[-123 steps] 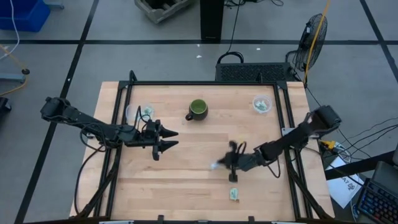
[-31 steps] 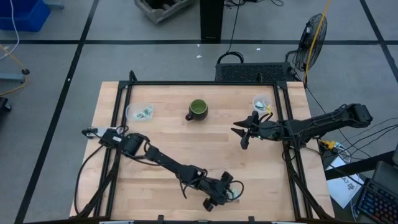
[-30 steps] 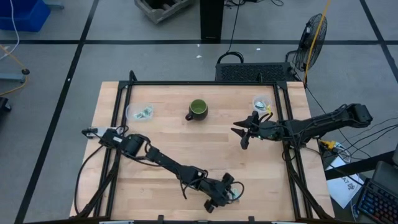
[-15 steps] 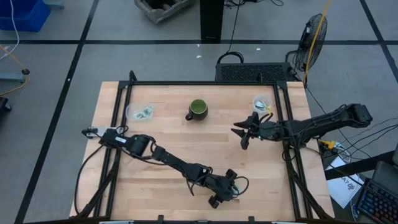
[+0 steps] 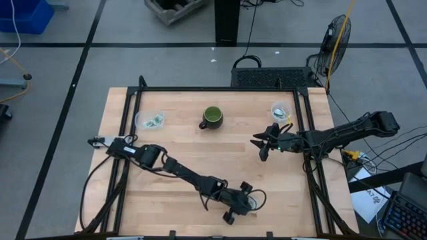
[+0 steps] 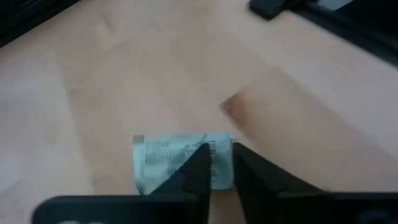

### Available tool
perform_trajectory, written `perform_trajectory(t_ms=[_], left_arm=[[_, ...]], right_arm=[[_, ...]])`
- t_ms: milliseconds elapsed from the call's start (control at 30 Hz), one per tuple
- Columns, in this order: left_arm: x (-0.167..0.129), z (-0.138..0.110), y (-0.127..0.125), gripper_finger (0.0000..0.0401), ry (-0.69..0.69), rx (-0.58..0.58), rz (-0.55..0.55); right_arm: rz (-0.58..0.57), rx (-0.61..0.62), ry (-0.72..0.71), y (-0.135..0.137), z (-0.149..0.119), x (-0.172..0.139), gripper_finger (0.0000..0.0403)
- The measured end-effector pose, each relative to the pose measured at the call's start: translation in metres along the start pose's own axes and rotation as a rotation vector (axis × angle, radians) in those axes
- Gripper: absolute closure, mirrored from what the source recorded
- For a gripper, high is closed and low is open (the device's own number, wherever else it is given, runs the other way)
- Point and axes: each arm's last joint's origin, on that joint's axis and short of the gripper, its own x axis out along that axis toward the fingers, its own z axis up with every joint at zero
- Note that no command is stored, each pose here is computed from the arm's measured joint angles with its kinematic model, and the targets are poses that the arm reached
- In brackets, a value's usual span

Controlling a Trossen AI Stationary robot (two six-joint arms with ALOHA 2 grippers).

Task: Pick and place items into bin
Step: Put the white stevia packet into the left transparent bin

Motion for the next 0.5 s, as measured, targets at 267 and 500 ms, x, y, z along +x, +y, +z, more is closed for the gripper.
perform_trajectory(t_ms=[267,500], left_arm=[[-0.002,-0.003,0.019,0.0389,0.009,-0.075,0.098],[-0.01,-0.004,0.032,0.0395,0.065,-0.125,0.14]], right_arm=[[0.008,0.006,-0.015,0.001,0.002,0.0,0.0268],[0.039,0.007,-0.012,0.002,0.002,0.0,0.0268]])
